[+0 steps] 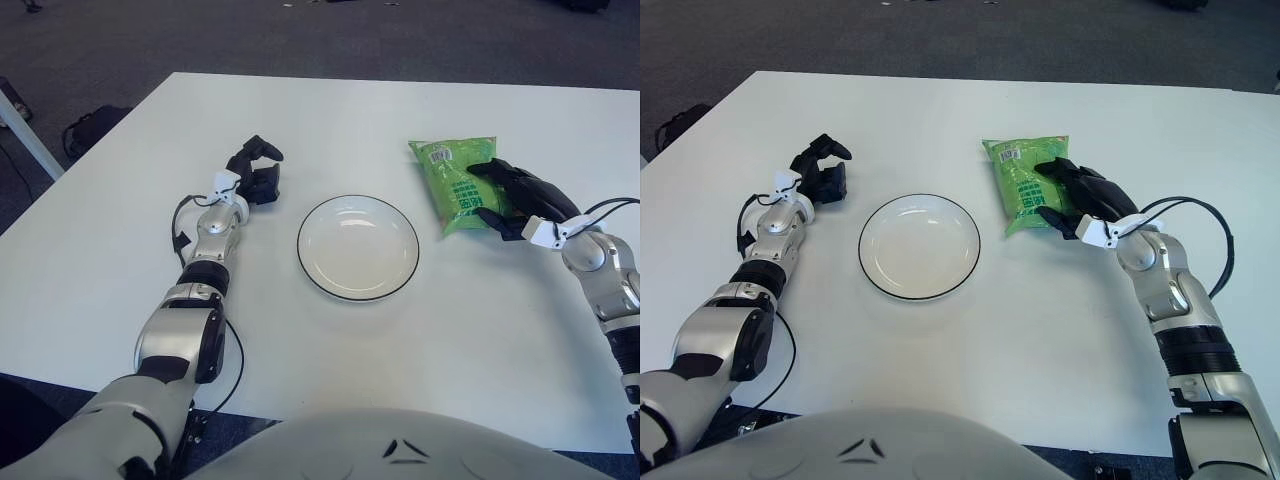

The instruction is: Put the snack into the plate.

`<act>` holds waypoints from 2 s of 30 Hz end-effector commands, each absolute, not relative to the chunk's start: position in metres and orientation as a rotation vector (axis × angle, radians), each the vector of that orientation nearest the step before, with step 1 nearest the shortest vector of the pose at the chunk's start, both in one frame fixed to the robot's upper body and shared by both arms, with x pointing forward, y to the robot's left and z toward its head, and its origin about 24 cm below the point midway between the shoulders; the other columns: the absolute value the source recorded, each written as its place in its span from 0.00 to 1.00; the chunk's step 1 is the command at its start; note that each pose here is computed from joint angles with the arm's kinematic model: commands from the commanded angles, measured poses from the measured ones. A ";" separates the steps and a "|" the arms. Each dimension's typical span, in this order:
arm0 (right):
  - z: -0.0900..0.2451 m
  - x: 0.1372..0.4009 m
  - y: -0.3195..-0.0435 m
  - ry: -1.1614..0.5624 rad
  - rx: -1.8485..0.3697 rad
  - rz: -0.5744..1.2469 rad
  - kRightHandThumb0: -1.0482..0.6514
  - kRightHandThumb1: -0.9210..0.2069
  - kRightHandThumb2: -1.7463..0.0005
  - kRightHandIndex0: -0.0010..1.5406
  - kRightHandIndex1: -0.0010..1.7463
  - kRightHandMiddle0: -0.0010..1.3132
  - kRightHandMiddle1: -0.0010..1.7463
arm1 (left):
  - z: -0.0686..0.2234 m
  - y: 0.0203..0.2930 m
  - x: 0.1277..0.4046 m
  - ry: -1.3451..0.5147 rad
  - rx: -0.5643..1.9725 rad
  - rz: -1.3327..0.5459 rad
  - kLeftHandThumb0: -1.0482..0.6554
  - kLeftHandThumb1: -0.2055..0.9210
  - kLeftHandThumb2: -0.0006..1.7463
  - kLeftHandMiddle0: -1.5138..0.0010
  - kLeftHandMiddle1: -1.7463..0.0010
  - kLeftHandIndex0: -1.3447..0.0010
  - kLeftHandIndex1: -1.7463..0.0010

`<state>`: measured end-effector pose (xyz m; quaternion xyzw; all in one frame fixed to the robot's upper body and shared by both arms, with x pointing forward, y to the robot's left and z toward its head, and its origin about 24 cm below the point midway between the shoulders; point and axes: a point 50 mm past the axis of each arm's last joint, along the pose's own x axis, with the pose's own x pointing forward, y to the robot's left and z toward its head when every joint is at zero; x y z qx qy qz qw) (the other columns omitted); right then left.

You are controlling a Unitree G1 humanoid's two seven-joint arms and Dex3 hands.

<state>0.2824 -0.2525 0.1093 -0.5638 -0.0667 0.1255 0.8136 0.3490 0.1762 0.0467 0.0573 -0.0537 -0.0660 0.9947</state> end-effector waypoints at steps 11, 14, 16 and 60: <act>0.113 0.279 -0.262 -0.201 -1.116 0.043 0.19 0.00 0.61 0.14 0.47 0.00 0.60 | 0.006 0.169 0.329 0.051 0.114 -0.142 0.37 0.63 0.62 0.22 0.00 0.65 0.00; 0.116 0.278 -0.261 -0.202 -1.082 0.020 0.19 0.00 0.62 0.15 0.49 0.00 0.63 | 0.006 0.168 0.329 0.050 0.114 -0.144 0.37 0.63 0.62 0.21 0.00 0.66 0.00; 0.119 0.276 -0.260 -0.199 -1.061 0.009 0.20 0.00 0.63 0.15 0.50 0.00 0.64 | 0.006 0.167 0.329 0.052 0.113 -0.147 0.37 0.63 0.62 0.21 0.00 0.66 0.00; 0.127 0.291 -0.315 -0.286 -1.484 0.091 0.29 0.07 0.57 0.13 0.57 0.00 0.69 | 0.008 0.155 0.329 0.028 0.157 -0.137 0.36 0.58 0.66 0.20 0.00 0.62 0.00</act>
